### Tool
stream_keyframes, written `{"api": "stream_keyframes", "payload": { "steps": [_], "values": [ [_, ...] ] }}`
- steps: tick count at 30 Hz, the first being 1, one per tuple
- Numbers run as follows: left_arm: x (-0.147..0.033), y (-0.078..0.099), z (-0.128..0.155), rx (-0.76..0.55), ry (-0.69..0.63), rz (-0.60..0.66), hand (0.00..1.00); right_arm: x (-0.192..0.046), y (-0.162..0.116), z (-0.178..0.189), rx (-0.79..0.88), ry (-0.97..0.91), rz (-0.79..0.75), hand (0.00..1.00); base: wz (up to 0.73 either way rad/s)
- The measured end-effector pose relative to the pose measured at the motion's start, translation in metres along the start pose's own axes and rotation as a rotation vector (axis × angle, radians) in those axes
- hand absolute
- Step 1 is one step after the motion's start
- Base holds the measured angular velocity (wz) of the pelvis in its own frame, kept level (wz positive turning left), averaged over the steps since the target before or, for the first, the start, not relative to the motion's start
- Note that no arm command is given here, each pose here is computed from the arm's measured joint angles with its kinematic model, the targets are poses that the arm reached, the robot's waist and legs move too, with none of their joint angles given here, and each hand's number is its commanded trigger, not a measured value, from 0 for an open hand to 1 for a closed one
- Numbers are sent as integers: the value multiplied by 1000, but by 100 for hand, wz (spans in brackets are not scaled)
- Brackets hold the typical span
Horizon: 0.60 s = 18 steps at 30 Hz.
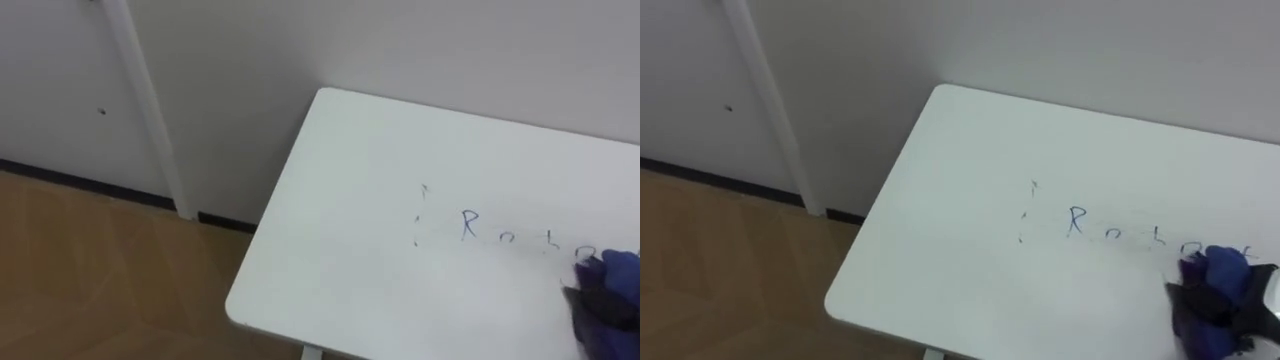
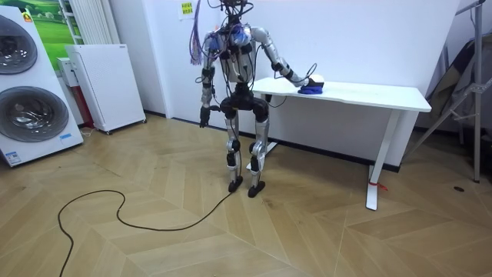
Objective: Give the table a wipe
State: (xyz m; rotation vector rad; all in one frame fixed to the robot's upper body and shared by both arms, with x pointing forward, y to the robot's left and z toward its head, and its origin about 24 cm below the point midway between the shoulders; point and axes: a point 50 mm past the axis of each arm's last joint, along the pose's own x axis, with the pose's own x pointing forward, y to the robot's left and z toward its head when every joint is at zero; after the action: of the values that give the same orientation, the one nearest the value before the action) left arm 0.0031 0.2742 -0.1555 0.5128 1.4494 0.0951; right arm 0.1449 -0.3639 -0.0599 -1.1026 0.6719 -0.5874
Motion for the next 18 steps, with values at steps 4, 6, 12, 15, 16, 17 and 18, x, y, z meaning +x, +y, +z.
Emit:
{"api": "stream_keyframes", "payload": {
  "steps": [4,6,12,15,16,17,18],
  "values": [
    [0,-3,0,-1,6,-34,0,7,-3,21,-39,-56,18,100,-11],
    [0,-5,2,2,4,-43,0,9,-3,37,-90,-126,26,100,-37],
    [2,-8,24,52,-49,-74,0,-7,14,134,-266,-532,99,100,-7],
    [2,-12,36,62,-80,-88,0,-15,20,181,-290,-677,125,100,17],
    [2,-13,40,69,-90,-91,0,-15,18,197,-300,-717,121,100,23],
    [2,-13,43,73,-96,-92,0,-15,16,204,-300,-730,115,100,40],
    [2,-13,47,82,-107,-94,0,-12,14,214,-294,-739,109,100,53]
  ]
}}
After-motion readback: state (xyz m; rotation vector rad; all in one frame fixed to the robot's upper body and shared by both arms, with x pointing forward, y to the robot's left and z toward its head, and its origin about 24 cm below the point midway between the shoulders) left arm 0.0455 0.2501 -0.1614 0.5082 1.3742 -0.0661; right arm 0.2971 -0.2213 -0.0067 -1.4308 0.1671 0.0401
